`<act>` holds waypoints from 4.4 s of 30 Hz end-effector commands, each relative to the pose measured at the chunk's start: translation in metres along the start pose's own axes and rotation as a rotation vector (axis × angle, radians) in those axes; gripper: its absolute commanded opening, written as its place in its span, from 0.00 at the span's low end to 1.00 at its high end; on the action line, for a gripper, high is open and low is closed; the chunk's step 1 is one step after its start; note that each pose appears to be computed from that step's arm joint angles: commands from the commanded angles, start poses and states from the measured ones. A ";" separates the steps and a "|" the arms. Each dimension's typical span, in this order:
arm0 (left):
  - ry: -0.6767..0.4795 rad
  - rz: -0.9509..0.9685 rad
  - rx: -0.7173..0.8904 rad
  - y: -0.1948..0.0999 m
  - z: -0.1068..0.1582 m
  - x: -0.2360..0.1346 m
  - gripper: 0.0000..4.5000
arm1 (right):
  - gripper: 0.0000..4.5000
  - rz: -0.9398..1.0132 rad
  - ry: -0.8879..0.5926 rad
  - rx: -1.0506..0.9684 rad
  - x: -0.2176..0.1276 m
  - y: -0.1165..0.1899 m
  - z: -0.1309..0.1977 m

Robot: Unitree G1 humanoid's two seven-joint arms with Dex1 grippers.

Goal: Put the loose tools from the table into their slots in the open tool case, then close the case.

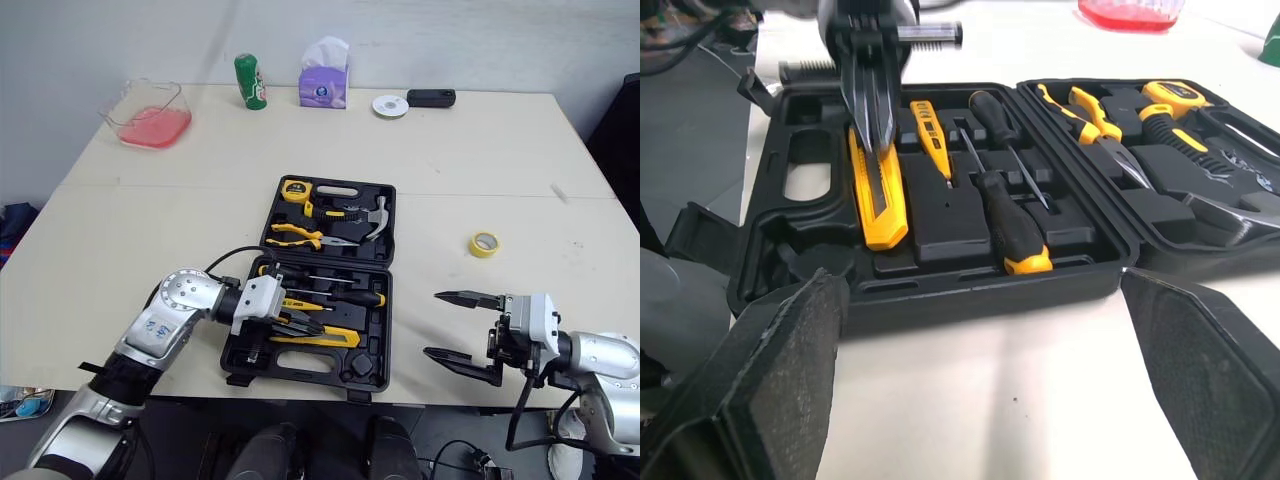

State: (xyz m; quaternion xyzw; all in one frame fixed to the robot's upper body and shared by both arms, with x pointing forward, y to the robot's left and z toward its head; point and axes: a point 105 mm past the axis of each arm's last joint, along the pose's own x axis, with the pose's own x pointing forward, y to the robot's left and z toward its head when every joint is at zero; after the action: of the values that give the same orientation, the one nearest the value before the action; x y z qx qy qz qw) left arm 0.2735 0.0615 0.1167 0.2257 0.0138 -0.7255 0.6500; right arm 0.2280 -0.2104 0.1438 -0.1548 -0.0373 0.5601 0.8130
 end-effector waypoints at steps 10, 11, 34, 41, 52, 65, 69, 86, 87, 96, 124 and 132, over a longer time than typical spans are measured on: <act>0.283 0.014 -0.183 -0.020 -0.058 0.006 0.01 | 1.00 -0.003 -0.041 -0.024 0.004 0.008 0.011; 0.290 0.022 -0.188 -0.020 -0.059 0.006 0.01 | 1.00 -0.006 -0.040 -0.025 0.004 0.008 0.010; 0.009 0.529 -0.029 0.006 0.002 -0.147 0.31 | 1.00 -0.545 0.155 -0.147 -0.121 -0.060 0.012; 0.131 1.045 -0.089 -0.016 -0.026 -0.267 0.99 | 1.00 -0.770 0.201 -0.214 -0.169 -0.087 0.023; 0.213 1.323 -0.221 -0.071 -0.051 -0.319 0.99 | 1.00 -0.990 0.247 -0.179 -0.195 -0.101 -0.002; 0.064 1.085 -0.200 -0.038 -0.017 -0.257 0.99 | 1.00 -0.848 0.240 -0.127 -0.144 -0.118 0.009; -0.011 0.933 -0.158 -0.022 0.011 -0.220 0.99 | 1.00 -0.760 0.304 -0.070 -0.118 -0.127 0.028; -0.270 0.430 -0.066 0.001 0.088 -0.110 0.99 | 1.00 -0.224 0.810 0.092 -0.041 -0.155 0.008; -0.275 0.414 -0.073 0.000 0.089 -0.107 0.99 | 1.00 -0.219 0.821 0.099 -0.040 -0.158 0.005; -0.255 0.357 -0.093 -0.016 0.088 -0.095 0.99 | 1.00 -0.187 0.885 0.078 -0.029 -0.178 -0.010; -0.232 0.315 -0.080 -0.029 0.089 -0.094 1.00 | 0.36 -0.138 0.896 0.076 -0.005 -0.176 -0.036; -0.274 0.269 -0.086 -0.026 0.098 -0.102 1.00 | 0.00 -0.010 0.770 -0.066 0.013 -0.173 -0.011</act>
State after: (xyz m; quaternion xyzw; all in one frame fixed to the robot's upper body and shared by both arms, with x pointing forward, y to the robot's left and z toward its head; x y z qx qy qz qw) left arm 0.2286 0.1287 0.2219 0.0910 -0.0606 -0.6460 0.7555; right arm 0.3918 -0.2616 0.1624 -0.3648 0.2958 0.4347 0.7684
